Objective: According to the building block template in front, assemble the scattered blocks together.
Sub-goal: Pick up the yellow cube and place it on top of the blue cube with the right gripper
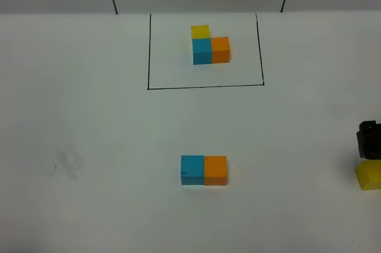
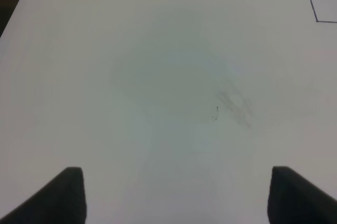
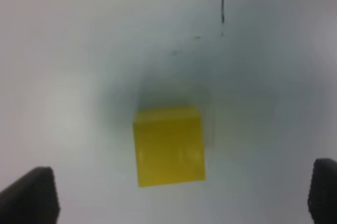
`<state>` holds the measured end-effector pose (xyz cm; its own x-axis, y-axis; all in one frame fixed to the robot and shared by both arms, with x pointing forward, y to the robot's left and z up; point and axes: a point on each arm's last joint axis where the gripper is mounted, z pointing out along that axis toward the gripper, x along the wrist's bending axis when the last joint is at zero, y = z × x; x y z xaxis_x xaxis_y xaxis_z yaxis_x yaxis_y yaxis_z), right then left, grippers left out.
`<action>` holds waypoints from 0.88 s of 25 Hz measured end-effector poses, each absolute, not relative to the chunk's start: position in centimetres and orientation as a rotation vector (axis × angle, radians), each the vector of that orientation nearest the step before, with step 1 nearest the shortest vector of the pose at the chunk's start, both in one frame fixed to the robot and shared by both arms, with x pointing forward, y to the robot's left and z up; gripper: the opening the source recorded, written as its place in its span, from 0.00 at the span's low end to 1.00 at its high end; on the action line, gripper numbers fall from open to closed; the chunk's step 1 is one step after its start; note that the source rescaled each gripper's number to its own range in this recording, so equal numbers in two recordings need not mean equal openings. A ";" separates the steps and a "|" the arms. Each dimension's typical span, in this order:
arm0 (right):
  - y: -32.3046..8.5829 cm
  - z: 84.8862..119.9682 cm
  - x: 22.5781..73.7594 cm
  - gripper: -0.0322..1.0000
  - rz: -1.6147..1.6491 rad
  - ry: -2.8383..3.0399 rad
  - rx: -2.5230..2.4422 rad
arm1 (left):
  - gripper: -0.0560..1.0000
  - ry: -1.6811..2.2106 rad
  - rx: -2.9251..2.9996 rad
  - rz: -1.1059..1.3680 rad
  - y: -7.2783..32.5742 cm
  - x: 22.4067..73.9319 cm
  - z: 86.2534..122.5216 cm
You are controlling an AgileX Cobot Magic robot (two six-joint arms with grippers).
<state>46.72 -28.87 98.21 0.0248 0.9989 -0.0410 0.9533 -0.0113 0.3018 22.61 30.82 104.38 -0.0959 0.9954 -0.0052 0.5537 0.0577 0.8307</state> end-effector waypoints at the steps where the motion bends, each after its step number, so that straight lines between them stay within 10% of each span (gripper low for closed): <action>1: -29.0 97.6 46.7 0.93 0.253 2.028 2.057 | 0.62 1.720 1.558 0.913 30.8 22.6 104.4; 17: -28.8 90.8 47.8 0.90 0.186 2.107 2.096 | 0.62 1.720 1.558 0.913 30.8 22.6 104.4; 22: -28.7 89.5 48.0 0.72 0.146 2.128 2.118 | 0.62 1.720 1.558 0.913 30.8 22.6 104.4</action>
<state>48.02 -28.73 89.47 -0.0022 0.9996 -0.0275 0.9865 0.0067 0.1637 22.61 30.82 104.38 -0.0959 0.9954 -0.0052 0.5537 0.0577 0.8307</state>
